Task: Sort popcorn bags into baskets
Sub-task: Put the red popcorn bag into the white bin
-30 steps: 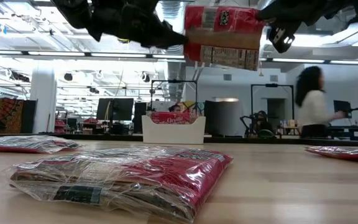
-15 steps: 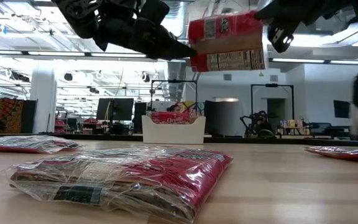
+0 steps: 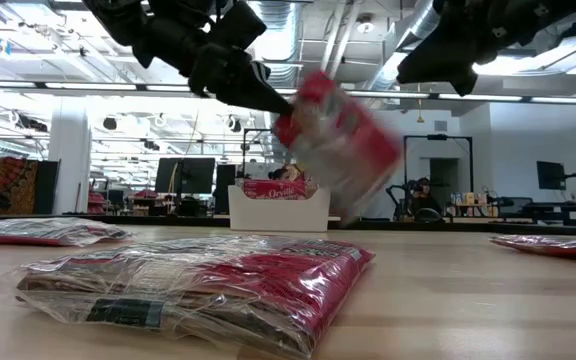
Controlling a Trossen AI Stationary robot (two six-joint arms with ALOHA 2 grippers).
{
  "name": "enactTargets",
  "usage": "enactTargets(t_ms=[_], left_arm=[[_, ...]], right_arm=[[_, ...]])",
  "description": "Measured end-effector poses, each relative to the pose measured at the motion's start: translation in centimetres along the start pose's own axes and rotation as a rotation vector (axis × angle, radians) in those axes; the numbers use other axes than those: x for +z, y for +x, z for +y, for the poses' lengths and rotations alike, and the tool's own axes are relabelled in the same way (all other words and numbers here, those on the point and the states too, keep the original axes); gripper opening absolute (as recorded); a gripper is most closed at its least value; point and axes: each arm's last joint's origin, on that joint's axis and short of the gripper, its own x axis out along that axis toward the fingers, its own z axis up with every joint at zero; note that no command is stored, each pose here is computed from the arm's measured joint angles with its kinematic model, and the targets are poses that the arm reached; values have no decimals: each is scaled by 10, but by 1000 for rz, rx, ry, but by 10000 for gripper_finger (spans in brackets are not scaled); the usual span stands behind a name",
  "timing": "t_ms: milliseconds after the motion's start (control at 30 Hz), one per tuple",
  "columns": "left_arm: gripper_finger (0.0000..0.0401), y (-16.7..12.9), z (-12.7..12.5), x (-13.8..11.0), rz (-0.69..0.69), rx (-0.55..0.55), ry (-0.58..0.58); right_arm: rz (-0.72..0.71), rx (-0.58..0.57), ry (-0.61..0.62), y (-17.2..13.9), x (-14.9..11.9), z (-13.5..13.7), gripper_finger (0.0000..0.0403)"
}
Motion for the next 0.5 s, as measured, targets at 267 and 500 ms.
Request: enactTargets(t_ms=[267,500], left_arm=[[0,0,2,3,29,163,-43],[0,1,-14,5,13,5,-11]], right_arm=[[-65,-238,189,-1,-2,-8,168],[-22,-206,183,23,-13,0,191]])
